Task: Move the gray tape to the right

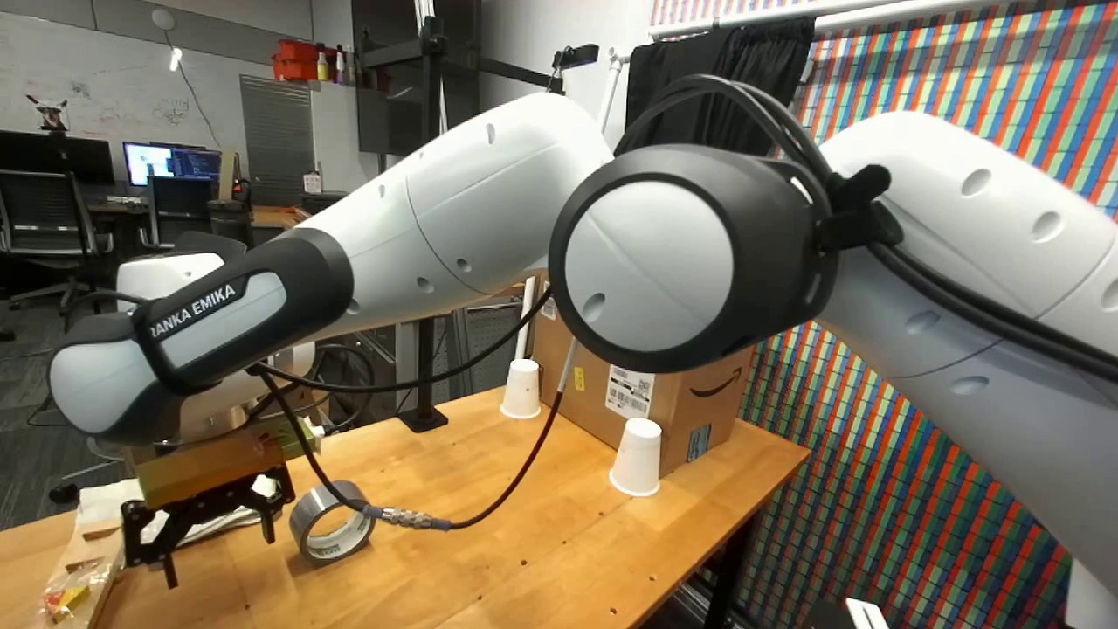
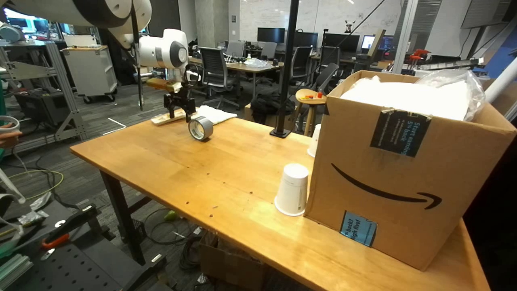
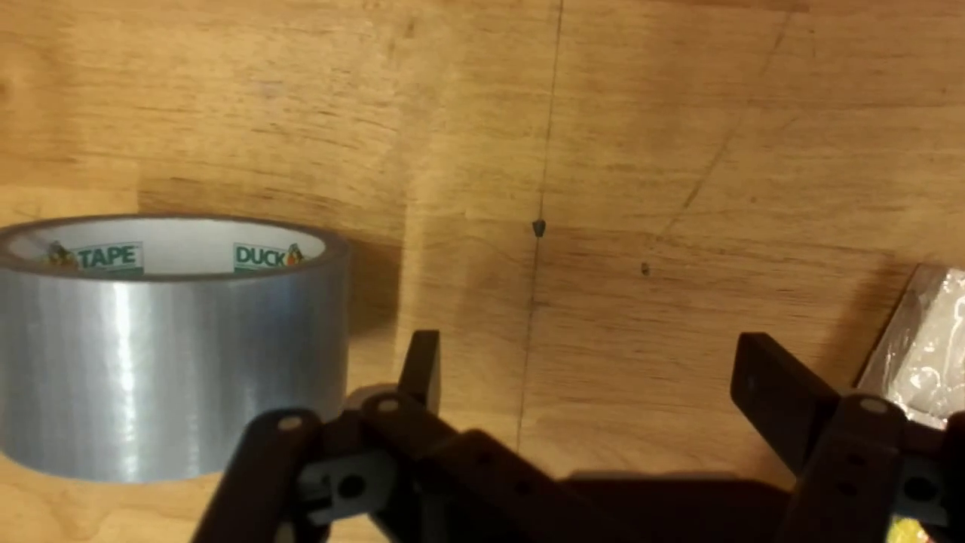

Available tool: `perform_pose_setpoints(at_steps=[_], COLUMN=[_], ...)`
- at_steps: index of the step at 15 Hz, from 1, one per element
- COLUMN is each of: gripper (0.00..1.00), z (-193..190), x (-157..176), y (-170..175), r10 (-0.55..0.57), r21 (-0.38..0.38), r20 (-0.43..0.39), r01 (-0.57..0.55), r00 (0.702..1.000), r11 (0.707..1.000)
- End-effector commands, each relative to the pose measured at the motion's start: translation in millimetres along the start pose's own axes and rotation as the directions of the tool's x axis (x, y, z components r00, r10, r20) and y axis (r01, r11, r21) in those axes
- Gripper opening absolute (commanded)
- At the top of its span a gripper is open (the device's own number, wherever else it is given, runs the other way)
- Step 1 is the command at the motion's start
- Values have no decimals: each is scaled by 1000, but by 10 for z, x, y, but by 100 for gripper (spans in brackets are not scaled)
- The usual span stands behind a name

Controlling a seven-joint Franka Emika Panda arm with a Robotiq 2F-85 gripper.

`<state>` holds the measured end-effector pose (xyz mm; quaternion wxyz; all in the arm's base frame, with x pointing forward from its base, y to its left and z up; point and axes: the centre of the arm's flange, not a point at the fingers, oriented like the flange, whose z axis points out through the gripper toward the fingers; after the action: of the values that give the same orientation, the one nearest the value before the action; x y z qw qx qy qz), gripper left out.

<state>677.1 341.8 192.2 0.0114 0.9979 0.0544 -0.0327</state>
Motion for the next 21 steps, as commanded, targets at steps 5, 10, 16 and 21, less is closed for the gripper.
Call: perform_pose_setpoints(at_steps=[5,10,16,21], gripper=[100,100,100,100], z=[-76,-64,-41,-45], x=[91,68,30,-151], y=[195,365,517,506], r10=[19,41,53,40], r21=[14,19,20,18], r20=[3,5,9,32], r01=[-19,-41,-54,-40], r00=[1000,999,999,999], r11=[1000,999,998,999])
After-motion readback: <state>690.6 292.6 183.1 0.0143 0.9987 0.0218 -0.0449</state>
